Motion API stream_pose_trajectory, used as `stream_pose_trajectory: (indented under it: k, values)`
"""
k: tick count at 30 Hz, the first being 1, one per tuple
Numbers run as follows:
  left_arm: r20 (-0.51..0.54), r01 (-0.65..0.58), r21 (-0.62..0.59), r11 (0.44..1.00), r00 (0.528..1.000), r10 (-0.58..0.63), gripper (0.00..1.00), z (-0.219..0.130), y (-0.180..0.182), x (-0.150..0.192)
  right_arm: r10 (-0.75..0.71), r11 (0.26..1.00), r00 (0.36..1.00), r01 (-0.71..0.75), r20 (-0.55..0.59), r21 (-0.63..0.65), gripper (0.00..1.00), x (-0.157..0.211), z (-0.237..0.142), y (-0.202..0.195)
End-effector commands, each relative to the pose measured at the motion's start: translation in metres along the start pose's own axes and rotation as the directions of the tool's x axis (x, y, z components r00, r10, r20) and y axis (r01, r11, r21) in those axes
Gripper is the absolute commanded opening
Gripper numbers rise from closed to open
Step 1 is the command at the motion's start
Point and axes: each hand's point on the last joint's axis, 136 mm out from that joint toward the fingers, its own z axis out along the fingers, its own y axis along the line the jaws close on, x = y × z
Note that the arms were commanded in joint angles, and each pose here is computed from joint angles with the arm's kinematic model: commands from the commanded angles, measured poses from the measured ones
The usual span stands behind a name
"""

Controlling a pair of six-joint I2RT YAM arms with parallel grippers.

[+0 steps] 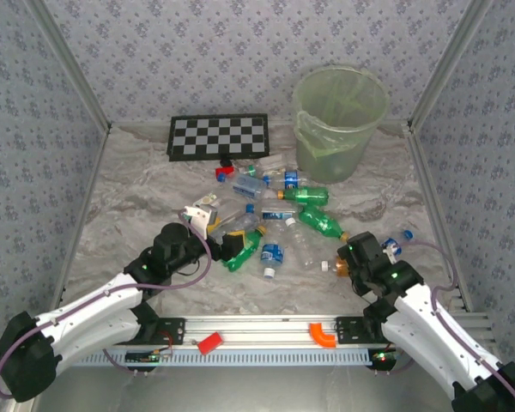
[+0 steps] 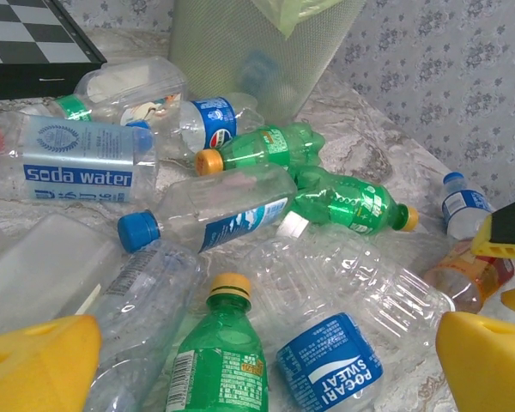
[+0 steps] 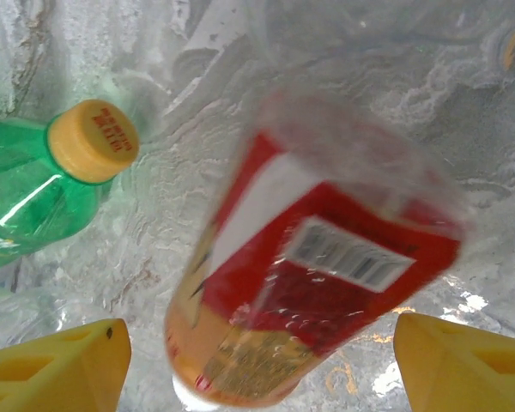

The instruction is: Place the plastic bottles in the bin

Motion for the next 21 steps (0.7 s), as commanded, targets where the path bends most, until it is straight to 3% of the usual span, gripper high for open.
stream_pose_trajectory:
  k: [1, 15, 21]
  values:
    - [0.042, -0.003, 0.053, 0.999, 0.999, 0.001, 1.00, -0.002, -0.015, -0.020, 0.071, 0.997, 0.997, -0.071, 0.017, -0.015, 0.81, -0.001, 0.009, -0.004]
    - [0.040, -0.002, 0.055, 0.998, 0.999, -0.001, 1.00, -0.001, -0.016, -0.019, 0.158, 0.987, 0.987, -0.158, 0.032, -0.020, 0.78, -0.004, 0.039, -0.022]
    - [0.038, -0.002, 0.055, 0.998, 0.999, 0.000, 1.00, -0.001, -0.016, -0.019, 0.146, 0.989, 0.988, -0.144, 0.043, -0.033, 0.82, -0.011, 0.039, -0.018]
